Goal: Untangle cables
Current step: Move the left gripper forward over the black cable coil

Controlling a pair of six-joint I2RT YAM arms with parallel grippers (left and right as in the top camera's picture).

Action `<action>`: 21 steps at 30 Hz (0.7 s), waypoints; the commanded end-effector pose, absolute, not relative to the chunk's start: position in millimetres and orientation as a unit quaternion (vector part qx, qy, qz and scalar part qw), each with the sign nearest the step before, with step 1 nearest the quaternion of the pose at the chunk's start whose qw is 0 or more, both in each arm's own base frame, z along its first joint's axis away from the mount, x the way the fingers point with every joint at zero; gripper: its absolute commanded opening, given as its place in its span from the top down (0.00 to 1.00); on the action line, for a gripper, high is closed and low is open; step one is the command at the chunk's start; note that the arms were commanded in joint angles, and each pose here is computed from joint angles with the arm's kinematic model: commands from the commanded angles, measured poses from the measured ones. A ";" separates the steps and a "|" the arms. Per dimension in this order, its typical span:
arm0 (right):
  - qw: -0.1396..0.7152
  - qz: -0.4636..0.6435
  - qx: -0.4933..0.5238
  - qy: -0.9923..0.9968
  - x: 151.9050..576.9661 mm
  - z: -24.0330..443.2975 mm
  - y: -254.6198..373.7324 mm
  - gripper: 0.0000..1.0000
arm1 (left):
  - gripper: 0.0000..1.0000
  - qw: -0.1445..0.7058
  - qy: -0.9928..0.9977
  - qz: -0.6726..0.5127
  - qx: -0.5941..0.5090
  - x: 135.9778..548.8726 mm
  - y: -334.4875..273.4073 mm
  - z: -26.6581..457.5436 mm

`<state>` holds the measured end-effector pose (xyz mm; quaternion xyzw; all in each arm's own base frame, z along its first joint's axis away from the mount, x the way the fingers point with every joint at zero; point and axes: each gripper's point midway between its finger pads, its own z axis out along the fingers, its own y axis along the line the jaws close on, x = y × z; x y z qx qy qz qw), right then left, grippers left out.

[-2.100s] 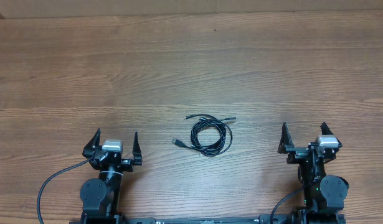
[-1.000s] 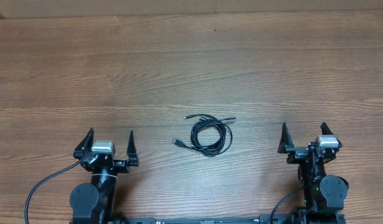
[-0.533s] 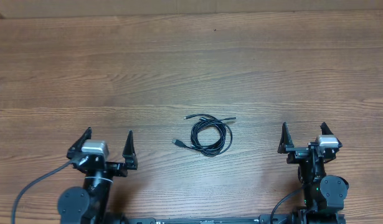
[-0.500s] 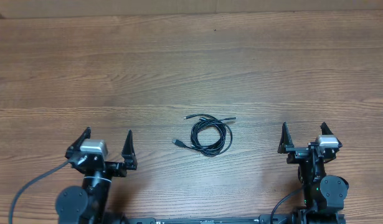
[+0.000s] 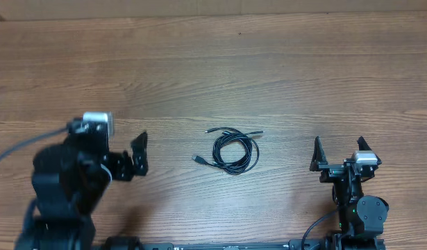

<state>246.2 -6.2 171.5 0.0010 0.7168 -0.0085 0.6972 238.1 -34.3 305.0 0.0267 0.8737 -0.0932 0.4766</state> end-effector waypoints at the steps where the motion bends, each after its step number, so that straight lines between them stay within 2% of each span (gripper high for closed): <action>1: 0.698 -0.009 0.005 0.716 246.4 169.5 -7.6 0.00 | 0.00 0.445 0.873 -0.188 0.068 246.0 -69.9 311.1; 4: 0.698 -0.009 0.005 0.716 246.4 169.5 -7.6 0.00 | 0.00 0.394 0.878 -0.255 0.090 244.5 -92.9 298.5; 11: 0.698 -0.009 0.005 0.716 246.4 169.5 -7.6 0.00 | 0.00 0.319 0.899 -0.290 0.076 266.5 -104.5 266.0; 16: 0.698 -0.009 0.005 0.716 246.4 169.5 -7.6 0.00 | 0.03 0.270 0.927 -0.251 0.065 276.6 -113.7 234.3; 21: 0.698 -0.009 0.005 0.716 246.4 169.5 -7.6 0.00 | 0.02 0.267 0.945 -0.181 0.055 283.8 -124.0 217.5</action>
